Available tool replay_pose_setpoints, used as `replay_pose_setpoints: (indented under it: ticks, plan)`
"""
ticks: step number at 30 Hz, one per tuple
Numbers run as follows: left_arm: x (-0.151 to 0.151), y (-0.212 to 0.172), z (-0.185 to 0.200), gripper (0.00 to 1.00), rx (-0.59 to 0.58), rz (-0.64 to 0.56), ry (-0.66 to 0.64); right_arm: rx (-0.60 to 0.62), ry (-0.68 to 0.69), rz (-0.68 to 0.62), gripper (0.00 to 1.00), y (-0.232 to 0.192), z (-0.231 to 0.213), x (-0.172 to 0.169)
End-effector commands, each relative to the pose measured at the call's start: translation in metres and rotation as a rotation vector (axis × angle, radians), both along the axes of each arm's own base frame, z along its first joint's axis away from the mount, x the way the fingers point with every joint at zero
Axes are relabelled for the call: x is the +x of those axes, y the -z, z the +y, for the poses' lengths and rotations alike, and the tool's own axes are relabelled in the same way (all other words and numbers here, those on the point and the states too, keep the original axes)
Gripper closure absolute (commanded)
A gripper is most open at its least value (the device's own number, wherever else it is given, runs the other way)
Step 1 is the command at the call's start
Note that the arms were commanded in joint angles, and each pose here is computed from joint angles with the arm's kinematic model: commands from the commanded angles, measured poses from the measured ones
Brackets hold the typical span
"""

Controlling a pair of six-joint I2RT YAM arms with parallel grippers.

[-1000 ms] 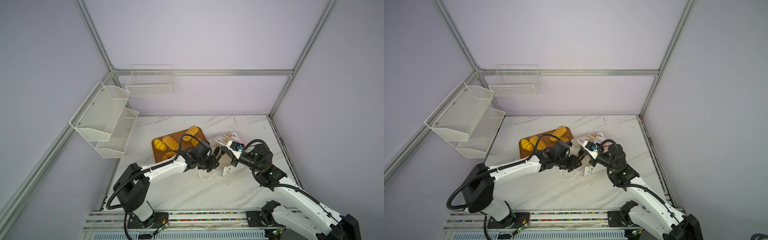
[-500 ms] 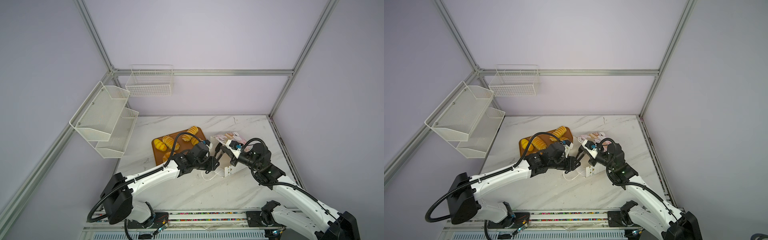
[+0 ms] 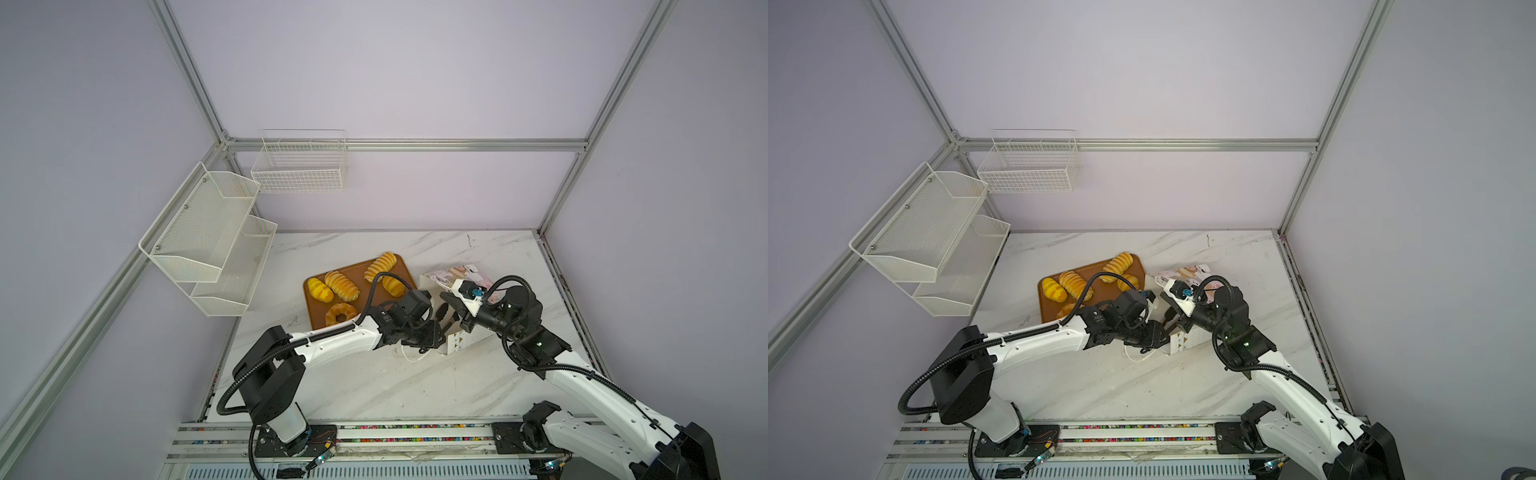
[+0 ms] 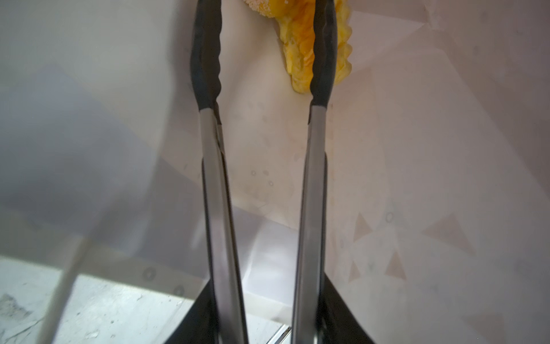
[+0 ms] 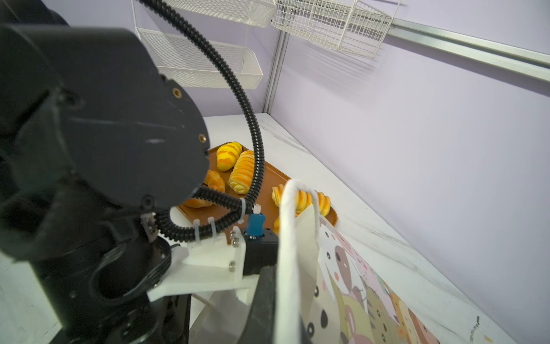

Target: Take the fake bread out of the paper bag

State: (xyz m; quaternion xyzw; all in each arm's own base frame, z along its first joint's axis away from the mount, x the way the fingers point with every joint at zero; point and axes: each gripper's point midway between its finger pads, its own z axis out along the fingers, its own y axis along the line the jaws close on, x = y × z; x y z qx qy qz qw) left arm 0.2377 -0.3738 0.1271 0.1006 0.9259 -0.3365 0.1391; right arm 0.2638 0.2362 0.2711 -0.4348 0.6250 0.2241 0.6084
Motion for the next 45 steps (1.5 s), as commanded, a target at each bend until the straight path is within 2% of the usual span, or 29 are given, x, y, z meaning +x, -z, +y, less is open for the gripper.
replay_pose_setpoints:
  ticks: [1, 11, 26, 30, 35, 38, 45]
  plan:
    - [0.024, -0.064, -0.030, 0.54, -0.147, -0.118, -0.004, 0.040, -0.029, -0.062, 1.00, -0.028, 0.003, -0.002]
    - [0.050, -0.064, -0.035, 0.51, -0.166, -0.129, -0.045, 0.041, -0.055, -0.052, 1.00, -0.028, 0.008, -0.001]
    - [0.077, -0.052, -0.066, 0.52, -0.205, -0.124, -0.013, 0.032, -0.084, -0.026, 1.00, -0.026, 0.015, 0.002]
    - [0.085, -0.051, -0.061, 0.59, -0.216, -0.124, -0.035, 0.032, -0.083, -0.026, 1.00, -0.026, 0.015, 0.001]
    - [0.083, -0.056, -0.048, 0.82, -0.216, -0.136, -0.050, 0.030, -0.041, -0.033, 1.00, -0.026, 0.009, 0.005]
    - [0.076, -0.056, -0.040, 0.91, -0.208, -0.127, -0.051, 0.022, 0.011, -0.038, 1.00, -0.024, 0.003, 0.011]
    - [0.060, -0.060, -0.017, 0.99, -0.179, -0.118, -0.073, 0.017, 0.079, -0.063, 1.00, -0.024, -0.005, 0.018]
